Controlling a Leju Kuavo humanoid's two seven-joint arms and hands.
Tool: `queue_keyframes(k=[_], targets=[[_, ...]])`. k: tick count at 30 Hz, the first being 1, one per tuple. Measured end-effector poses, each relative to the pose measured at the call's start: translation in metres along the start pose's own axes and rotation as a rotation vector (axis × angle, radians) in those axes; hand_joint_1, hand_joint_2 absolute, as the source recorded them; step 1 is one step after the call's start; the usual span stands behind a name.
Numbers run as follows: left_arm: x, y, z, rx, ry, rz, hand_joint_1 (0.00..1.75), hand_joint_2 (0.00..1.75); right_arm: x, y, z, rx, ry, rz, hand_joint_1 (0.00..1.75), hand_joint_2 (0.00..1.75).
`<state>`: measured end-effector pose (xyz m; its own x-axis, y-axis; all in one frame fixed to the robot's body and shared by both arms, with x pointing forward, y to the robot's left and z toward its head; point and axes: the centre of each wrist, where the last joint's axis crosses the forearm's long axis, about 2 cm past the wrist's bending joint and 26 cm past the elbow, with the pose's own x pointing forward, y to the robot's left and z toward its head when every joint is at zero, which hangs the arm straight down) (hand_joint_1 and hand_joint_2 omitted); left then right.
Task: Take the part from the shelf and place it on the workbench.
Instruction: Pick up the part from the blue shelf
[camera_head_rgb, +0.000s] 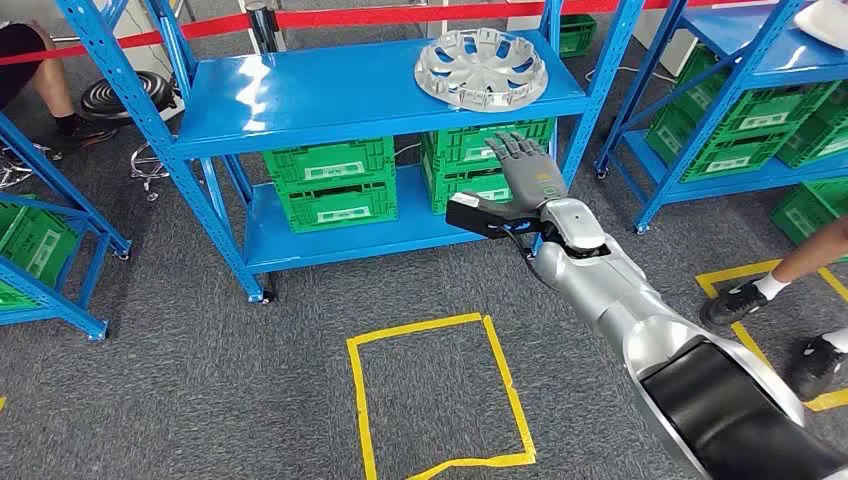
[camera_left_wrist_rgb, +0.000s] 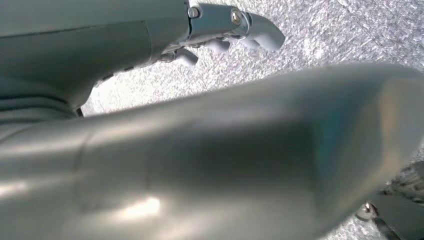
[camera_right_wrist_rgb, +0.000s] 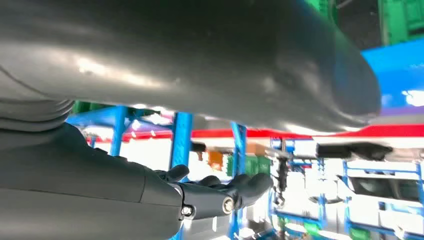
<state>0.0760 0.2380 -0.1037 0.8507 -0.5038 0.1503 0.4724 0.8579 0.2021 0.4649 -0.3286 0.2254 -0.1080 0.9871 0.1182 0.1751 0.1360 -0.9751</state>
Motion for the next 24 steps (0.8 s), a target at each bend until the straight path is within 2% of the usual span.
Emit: queue_keyframes(k=[10, 24], targets=[[0.001, -0.006, 0.001, -0.007, 0.012, -0.01, 0.0, 0.0, 0.005, 0.0, -0.003, 0.01, -0.011, 0.012, 0.0, 0.0], [-0.003, -0.01, 0.002, -0.012, 0.008, -0.027, 0.0, 0.0, -0.005, 0.007, 0.004, 0.025, -0.004, 0.017, 0.0, 0.0]])
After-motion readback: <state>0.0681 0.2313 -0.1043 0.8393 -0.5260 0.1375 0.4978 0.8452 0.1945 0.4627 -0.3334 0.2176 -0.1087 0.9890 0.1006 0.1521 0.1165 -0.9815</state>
